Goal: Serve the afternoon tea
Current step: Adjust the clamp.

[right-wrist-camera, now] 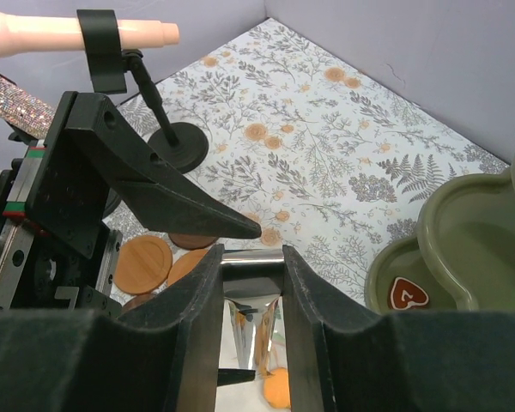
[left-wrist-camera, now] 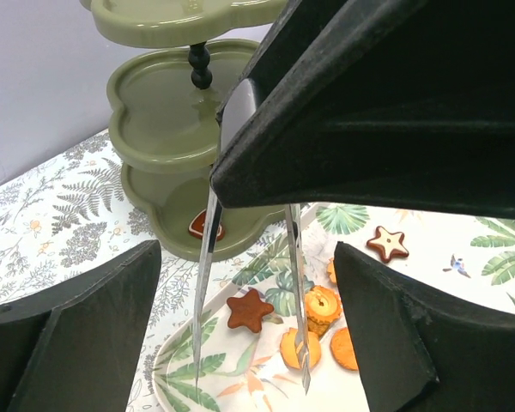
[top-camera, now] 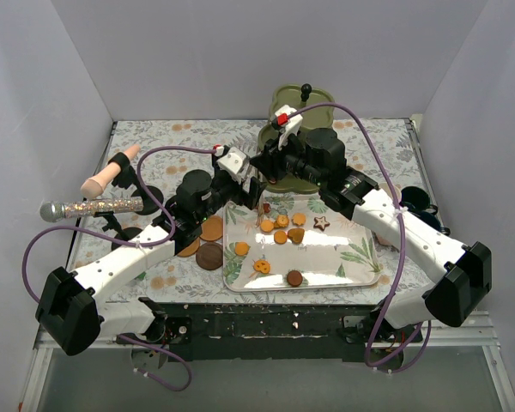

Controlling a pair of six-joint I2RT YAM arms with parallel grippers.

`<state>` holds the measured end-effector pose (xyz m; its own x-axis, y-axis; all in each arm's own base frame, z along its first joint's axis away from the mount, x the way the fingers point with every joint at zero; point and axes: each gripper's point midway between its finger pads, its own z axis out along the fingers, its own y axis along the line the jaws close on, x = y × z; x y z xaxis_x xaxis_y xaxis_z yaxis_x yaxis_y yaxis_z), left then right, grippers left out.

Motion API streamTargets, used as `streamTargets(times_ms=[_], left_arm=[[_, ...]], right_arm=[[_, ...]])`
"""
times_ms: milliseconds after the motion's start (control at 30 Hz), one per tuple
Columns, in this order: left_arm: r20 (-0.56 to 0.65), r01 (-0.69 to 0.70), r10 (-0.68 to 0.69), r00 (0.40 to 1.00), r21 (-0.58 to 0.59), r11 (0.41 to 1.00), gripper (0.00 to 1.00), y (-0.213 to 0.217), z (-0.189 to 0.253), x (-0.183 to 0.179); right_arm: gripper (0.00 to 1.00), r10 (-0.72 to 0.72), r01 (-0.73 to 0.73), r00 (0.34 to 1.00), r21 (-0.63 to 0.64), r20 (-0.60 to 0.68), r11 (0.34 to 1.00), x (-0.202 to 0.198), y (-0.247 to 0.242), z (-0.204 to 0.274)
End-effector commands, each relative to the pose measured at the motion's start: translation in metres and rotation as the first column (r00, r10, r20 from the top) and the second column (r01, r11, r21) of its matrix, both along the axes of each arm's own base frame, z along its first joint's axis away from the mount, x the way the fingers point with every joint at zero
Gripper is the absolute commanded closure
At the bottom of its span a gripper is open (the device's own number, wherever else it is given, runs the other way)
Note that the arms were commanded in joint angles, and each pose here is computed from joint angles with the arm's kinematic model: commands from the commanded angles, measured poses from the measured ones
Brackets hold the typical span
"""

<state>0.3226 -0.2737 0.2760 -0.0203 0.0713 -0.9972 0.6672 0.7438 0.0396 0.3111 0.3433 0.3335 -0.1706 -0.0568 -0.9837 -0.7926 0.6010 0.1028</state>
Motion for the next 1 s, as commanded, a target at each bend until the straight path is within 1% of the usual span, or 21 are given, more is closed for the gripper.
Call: streamTargets(times_ms=[0,133,300,600,667,867,967], left_arm=[[0.036,-0.024,0.024,0.999,-0.006,1.0,0.16,0.003,0.014,0.005],[0.033,-0.013,0.013,0.999,-0.005,1.0,0.16,-0.001,0.014,0.008],[0.027,-0.009,0.009,1.0,-0.007,1.0,0.2,-0.005,0.012,0.011],[0.018,0.006,-0.006,1.0,-0.01,1.0,0.42,-0.009,0.01,0.011],[0.018,0.006,-0.006,1.0,-0.008,1.0,0.45,-0.01,0.009,0.012],[0.014,0.017,-0.017,1.0,-0.011,1.0,0.57,-0.014,0.008,0.013],[0.011,0.02,-0.02,1.0,-0.011,1.0,0.61,-0.015,0.008,0.015]], right_arm=[[0.99,0.032,-0.039,0.996,0.087,0.086,0.995,-0.006,0.006,0.04],[0.99,0.045,-0.052,0.996,0.095,0.078,0.994,-0.009,0.006,0.041],[0.99,0.052,-0.06,0.996,0.095,0.078,0.994,-0.011,0.006,0.042],[0.99,0.053,-0.059,0.996,0.085,0.069,0.995,-0.011,0.007,0.037],[0.99,0.05,-0.055,0.997,0.086,0.065,0.995,-0.01,0.006,0.036],[0.99,0.035,-0.039,0.998,0.097,0.045,0.995,-0.01,0.005,0.037],[0.99,0.03,-0.034,0.999,0.096,0.039,0.995,-0.009,0.005,0.035]])
